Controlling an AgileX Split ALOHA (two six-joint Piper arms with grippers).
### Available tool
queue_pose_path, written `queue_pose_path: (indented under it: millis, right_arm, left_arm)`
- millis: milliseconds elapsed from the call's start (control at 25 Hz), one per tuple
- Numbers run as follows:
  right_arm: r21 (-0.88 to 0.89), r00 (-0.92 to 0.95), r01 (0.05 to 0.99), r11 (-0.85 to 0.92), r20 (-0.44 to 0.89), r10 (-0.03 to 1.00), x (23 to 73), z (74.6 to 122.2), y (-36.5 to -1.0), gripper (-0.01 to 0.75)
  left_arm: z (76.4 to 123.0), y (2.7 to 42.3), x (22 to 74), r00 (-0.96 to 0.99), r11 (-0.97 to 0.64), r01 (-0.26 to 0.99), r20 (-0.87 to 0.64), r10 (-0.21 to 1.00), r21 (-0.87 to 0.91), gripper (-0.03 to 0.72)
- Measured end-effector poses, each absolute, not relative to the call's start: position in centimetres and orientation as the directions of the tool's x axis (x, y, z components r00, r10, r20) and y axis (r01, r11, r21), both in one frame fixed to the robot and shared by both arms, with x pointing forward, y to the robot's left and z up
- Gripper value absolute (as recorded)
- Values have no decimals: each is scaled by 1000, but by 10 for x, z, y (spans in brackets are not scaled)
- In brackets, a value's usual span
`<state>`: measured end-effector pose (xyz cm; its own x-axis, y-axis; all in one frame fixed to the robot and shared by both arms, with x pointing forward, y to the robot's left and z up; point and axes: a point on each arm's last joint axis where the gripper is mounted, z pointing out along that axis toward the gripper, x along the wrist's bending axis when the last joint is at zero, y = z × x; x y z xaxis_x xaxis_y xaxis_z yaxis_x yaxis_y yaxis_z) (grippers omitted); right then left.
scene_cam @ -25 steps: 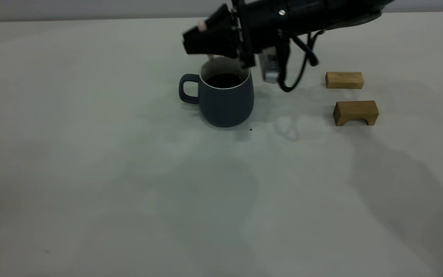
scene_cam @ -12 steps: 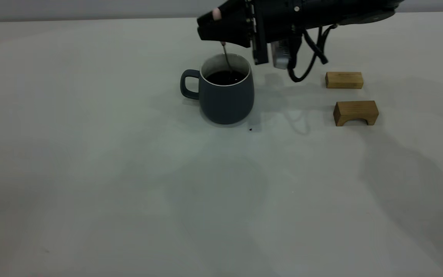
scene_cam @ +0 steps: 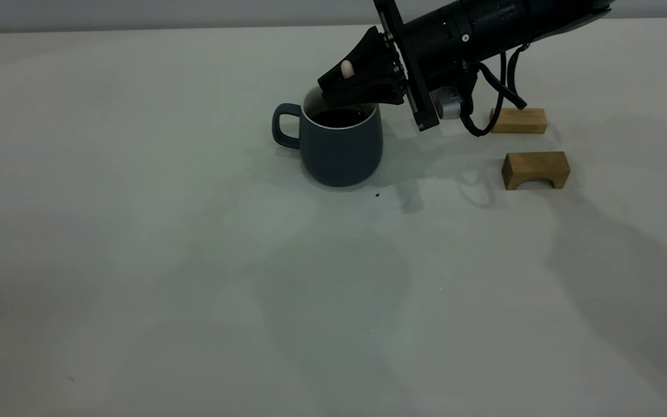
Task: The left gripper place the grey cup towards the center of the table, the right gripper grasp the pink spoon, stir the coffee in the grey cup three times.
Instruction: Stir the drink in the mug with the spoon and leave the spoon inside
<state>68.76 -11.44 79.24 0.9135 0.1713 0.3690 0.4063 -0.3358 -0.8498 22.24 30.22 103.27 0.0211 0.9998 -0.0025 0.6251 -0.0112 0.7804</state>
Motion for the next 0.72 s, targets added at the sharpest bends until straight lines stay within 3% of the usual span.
queue_pose_path:
  millis: [240, 440, 560, 720]
  right_arm:
    - [-817, 888, 456, -353, 392, 240, 686, 802, -115, 129]
    - [-729, 824, 552, -405, 402, 399, 682, 833, -118, 345]
    - [-642, 748, 645, -415, 416, 518, 677, 854, -118, 467]
    - [-397, 497, 846, -357, 342, 798, 662, 884, -114, 513]
  left_arm:
    - [1033, 302, 222, 21, -11, 625, -3, 1000, 780, 568]
    - [1033, 302, 222, 21, -11, 625, -3, 1000, 780, 568]
    - [1033, 302, 222, 21, -11, 625, -3, 1000, 780, 568]
    - [1033, 302, 222, 21, -11, 625, -3, 1000, 780, 568]
